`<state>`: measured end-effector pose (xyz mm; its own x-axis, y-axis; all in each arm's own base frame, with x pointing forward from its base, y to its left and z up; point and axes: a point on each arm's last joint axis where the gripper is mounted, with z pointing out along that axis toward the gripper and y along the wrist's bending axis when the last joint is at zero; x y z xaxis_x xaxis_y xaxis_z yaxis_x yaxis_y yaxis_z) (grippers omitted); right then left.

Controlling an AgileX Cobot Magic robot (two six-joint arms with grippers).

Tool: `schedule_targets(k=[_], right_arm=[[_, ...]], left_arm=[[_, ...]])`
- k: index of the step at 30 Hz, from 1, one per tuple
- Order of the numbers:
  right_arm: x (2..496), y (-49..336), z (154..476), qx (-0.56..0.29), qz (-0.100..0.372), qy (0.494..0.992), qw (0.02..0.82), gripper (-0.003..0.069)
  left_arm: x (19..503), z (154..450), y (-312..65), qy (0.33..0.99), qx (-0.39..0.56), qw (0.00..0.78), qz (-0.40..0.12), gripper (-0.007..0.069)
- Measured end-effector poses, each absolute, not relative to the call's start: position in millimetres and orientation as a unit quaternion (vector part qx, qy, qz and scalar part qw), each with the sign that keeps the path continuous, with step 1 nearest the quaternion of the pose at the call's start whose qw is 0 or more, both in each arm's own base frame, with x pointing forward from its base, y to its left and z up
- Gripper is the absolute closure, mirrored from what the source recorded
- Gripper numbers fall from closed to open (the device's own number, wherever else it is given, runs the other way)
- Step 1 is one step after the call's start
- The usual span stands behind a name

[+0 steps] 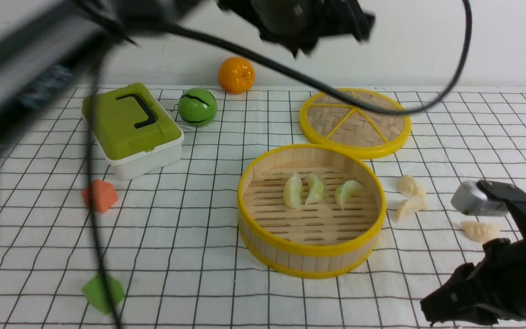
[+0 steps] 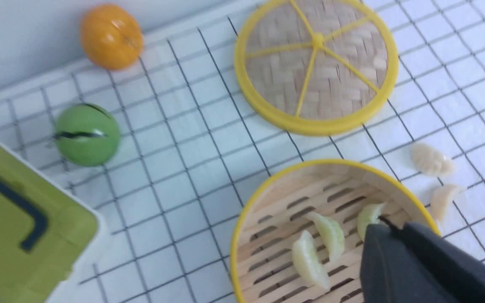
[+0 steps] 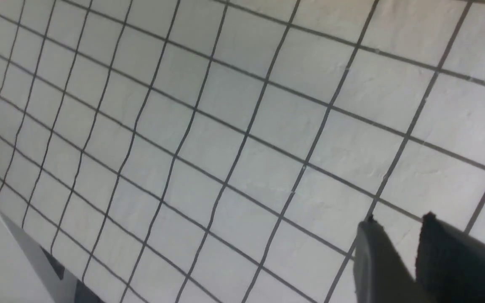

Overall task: Put the dumplings into the steamer on the table with the white tablecloth.
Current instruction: 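Place the dumpling into the bamboo steamer basket with the left gripper, then reach for and grasp a dumpling lying on the table beside the steamer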

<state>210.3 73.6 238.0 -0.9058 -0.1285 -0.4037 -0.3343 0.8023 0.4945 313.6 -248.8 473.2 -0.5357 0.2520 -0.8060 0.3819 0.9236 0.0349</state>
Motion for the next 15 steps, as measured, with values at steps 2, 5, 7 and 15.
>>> schedule_targets(k=[2, 5, 7, 15], right_arm=[[209.3, 74.0, 238.0, -0.139, 0.289, 0.93, 0.177, 0.0501], [209.4, 73.9, 237.9, -0.15, 0.286, 0.929, 0.181, 0.0494], [210.8, 72.7, 238.7, -0.149, 0.278, 0.931, 0.184, 0.0481], [255.6, 55.7, 284.7, -0.121, 0.153, 0.951, 0.239, 0.0316]], left_arm=[[293.9, 502.6, -227.7, 0.858, 0.175, 0.478, -0.072, 0.0638], [258.9, 539.3, -193.2, 0.836, 0.161, 0.518, -0.081, 0.0638], [237.9, 549.0, -174.3, 0.833, 0.157, 0.523, -0.087, 0.0638], [180.1, 492.7, -123.4, 0.88, 0.167, 0.441, -0.057, 0.0638]])
